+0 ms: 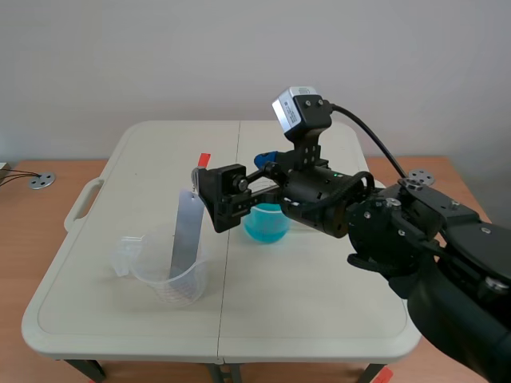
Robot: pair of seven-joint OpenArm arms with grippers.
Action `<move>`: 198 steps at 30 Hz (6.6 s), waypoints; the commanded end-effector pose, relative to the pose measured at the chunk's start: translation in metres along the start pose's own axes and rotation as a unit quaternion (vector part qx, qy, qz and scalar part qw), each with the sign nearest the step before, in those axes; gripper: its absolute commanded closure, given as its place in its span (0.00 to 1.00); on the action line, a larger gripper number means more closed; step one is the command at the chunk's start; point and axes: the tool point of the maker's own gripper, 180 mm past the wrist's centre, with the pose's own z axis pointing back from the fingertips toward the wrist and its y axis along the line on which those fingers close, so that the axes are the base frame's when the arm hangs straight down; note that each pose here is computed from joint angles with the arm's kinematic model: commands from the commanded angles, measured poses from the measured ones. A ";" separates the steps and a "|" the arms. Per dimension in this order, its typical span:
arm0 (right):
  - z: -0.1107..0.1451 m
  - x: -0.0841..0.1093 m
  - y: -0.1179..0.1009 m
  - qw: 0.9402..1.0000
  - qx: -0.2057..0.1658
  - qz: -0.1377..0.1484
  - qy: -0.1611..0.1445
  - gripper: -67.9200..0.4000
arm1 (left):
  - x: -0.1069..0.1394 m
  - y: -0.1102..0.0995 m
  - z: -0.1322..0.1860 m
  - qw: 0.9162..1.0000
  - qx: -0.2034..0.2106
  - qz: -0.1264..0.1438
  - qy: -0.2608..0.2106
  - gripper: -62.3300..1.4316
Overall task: Hold the metal plate by the orange handle, dip it into the blue solution, take it out and point at it, then put the plate back in the beaker on the left.
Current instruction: 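Lift the metal plate out of the left beaker, then move the plate over the blue solution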
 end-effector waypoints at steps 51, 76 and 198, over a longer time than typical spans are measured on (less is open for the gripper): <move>-0.048 0.019 0.022 0.994 0.036 -0.105 0.005 0.73 | -0.116 0.036 0.030 0.985 0.054 0.032 0.160 0.95; -0.047 0.022 0.026 0.997 0.045 -0.063 -0.003 0.97 | -0.116 0.035 0.030 0.985 0.050 0.033 0.160 0.95; 0.038 0.181 -0.037 0.992 0.011 0.036 -0.123 0.97 | 0.205 -0.017 -0.127 0.947 -0.123 -0.186 -0.233 0.95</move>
